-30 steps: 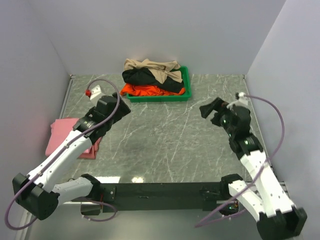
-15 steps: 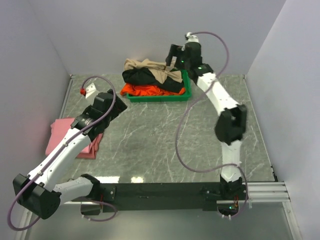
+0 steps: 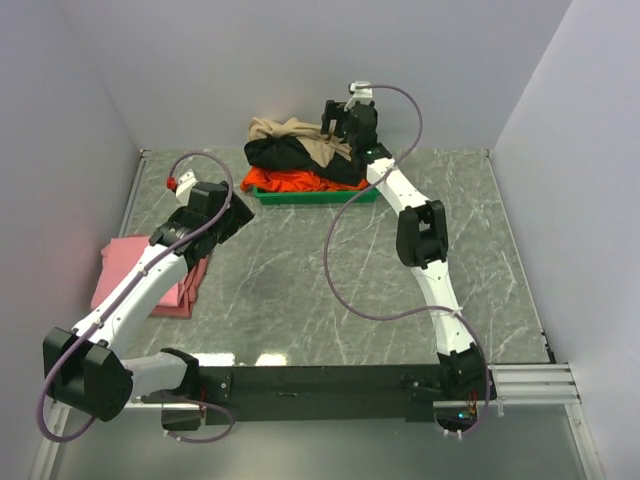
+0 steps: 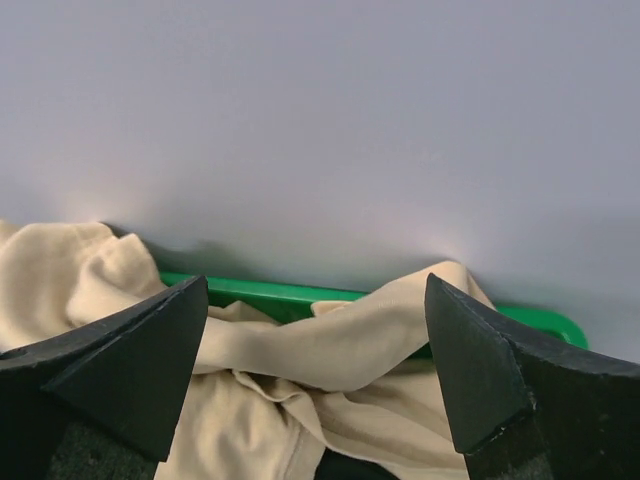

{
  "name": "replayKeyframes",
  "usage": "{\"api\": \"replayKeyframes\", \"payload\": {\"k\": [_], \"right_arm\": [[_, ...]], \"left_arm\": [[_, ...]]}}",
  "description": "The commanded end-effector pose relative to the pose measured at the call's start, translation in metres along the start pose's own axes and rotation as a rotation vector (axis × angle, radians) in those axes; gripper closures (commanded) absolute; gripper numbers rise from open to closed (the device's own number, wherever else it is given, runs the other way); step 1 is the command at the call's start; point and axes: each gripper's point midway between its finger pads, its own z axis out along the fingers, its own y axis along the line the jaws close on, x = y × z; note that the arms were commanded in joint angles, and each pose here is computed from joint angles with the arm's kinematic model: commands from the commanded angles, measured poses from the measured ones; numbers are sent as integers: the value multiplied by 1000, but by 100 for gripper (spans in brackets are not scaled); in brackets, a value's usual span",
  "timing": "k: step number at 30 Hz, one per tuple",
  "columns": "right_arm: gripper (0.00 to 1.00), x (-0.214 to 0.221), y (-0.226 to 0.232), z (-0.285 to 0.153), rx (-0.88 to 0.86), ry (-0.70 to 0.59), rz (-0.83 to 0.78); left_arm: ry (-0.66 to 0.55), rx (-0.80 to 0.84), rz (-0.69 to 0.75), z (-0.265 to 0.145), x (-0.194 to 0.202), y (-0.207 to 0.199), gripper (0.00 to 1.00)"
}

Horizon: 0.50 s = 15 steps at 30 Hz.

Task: Fold and stack the t-shirts
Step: Grab the tshirt from the pile

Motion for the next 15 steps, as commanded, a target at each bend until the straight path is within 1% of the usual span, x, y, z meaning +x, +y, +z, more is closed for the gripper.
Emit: {"api": "replayKeyframes", "payload": {"k": [1,5,6,8,14,15], "right_arm": [[6,-39,2,6,-11,-179,47],[9,-22,-1,13,-21,-153,117],[13,-18,0,14,-29,-148,124],[16,-20,8,12,-67,-142,138],[14,-5,14,10,-79,-77,198],[14,-2,11,9,-60,-60,211]], "left_arm": [[-2,39,5,1,-3,-9,1],[7,28,7,4,-1,-5,1],[13,27,8,5,1,-4,1],[16,27,8,6,1,-5,1],[38,11,7,10,4,-3,1],[37,14,6,9,3,-3,1]]}}
